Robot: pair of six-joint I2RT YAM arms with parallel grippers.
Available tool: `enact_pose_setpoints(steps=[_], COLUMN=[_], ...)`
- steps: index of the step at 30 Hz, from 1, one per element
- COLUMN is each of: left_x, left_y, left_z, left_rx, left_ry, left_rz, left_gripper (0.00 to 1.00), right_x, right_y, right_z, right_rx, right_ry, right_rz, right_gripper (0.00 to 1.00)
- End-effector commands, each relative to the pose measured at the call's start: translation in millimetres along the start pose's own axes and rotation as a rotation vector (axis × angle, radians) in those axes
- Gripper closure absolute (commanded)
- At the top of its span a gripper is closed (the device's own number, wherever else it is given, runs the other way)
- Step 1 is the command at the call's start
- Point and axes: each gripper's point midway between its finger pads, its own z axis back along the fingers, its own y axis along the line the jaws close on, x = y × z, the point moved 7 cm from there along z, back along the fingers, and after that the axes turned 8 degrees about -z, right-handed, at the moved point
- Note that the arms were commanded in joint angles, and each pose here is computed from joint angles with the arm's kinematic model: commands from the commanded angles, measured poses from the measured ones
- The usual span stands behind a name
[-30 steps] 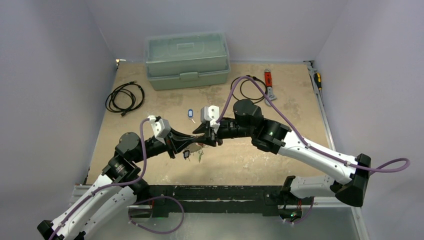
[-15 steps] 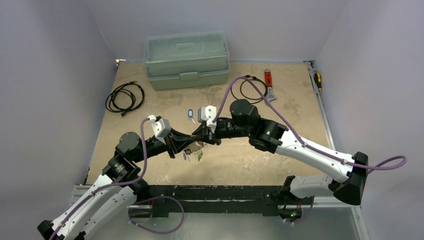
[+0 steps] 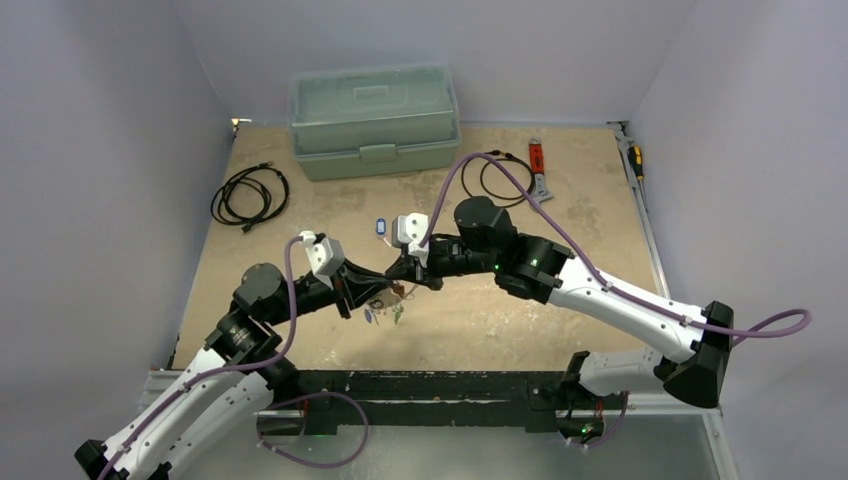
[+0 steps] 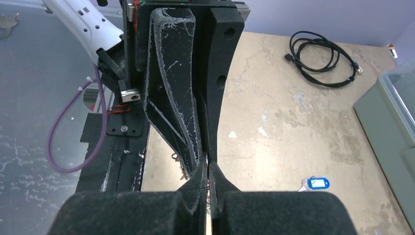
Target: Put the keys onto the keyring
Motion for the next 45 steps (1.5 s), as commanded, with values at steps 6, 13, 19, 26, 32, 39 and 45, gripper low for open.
enact_pose_setpoints(steps=[6, 13, 19, 26, 32, 39, 45], left_x=[30, 30, 37, 36, 32, 23, 16], left_y=[-3, -1, 0, -8, -18, -20, -21], left_z=[1, 8, 12, 7, -2, -11, -14], left_rx=[-0.017, 0.020, 0.026, -0.079, -0.236, -0.302, -0.321], left_ry=[-0.114, -0.113, -0.126, -0.131, -0.123, -0.087, -0.075], left_rz=[-0.076, -0.137, -0.217, -0.247, -0.217, -0.144, -0.115], left_gripper=[0.54, 0.41, 0.55, 0.60, 0.65, 0.69, 0.73], right_x=[18, 9, 7, 19, 23, 28, 32], right_y=[-2, -6, -4, 7, 12, 18, 22], right_z=[8, 17, 25, 36, 36, 36, 36], right_rx=[-0.029, -0.075, -0.061, -0.002, 0.033, 0.062, 0.085], right_ry=[0.023, 0.164, 0.253, 0.232, 0.209, 0.176, 0.159], right_rz=[0.005, -0.014, -0.012, -0.003, 0.006, 0.018, 0.024], right_gripper=[1.00, 1.00, 1.00, 1.00, 1.00, 1.00, 1.00])
